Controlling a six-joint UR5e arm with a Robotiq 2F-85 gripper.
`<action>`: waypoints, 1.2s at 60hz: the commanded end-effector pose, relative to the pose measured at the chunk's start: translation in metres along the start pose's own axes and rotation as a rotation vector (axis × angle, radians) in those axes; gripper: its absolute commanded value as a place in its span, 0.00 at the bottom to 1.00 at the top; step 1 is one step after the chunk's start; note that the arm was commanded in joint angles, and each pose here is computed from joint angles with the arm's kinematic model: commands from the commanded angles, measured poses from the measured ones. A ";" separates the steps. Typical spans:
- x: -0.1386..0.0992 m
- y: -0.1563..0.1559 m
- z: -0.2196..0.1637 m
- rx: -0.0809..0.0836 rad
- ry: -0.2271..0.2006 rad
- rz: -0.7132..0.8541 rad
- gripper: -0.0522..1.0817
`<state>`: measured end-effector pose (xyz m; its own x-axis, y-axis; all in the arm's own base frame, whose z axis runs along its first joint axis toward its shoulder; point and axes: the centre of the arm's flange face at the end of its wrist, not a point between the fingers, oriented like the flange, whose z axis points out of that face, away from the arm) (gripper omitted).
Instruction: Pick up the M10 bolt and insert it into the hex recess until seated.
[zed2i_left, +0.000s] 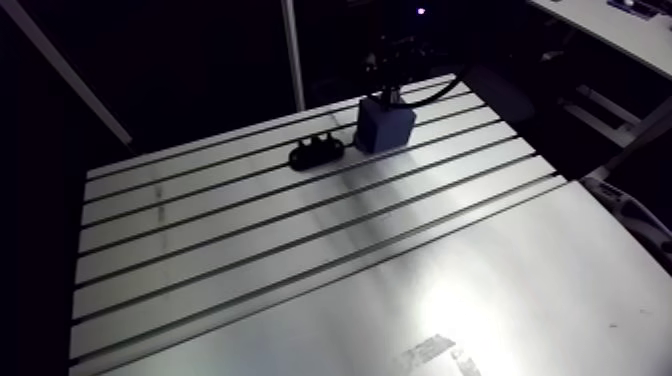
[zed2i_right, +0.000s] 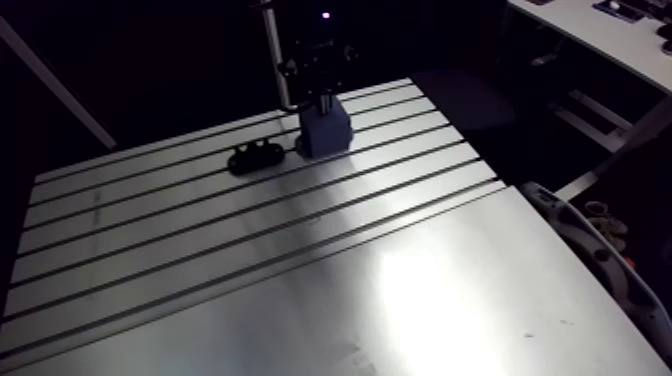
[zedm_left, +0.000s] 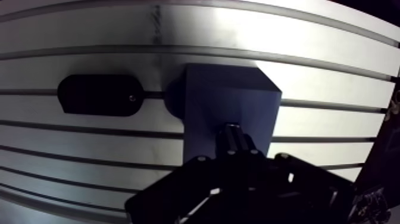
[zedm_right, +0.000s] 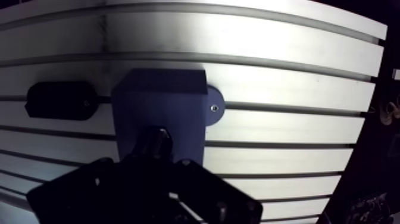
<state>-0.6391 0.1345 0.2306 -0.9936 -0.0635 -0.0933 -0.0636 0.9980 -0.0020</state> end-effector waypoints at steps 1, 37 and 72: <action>0.000 0.000 0.000 0.000 0.000 0.000 0.99; -0.001 -0.001 0.002 0.000 -0.004 -0.003 0.99; -0.001 -0.002 0.002 0.001 -0.005 -0.003 0.99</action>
<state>-0.6383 0.1332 0.2291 -0.9931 -0.0664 -0.0971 -0.0665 0.9978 -0.0022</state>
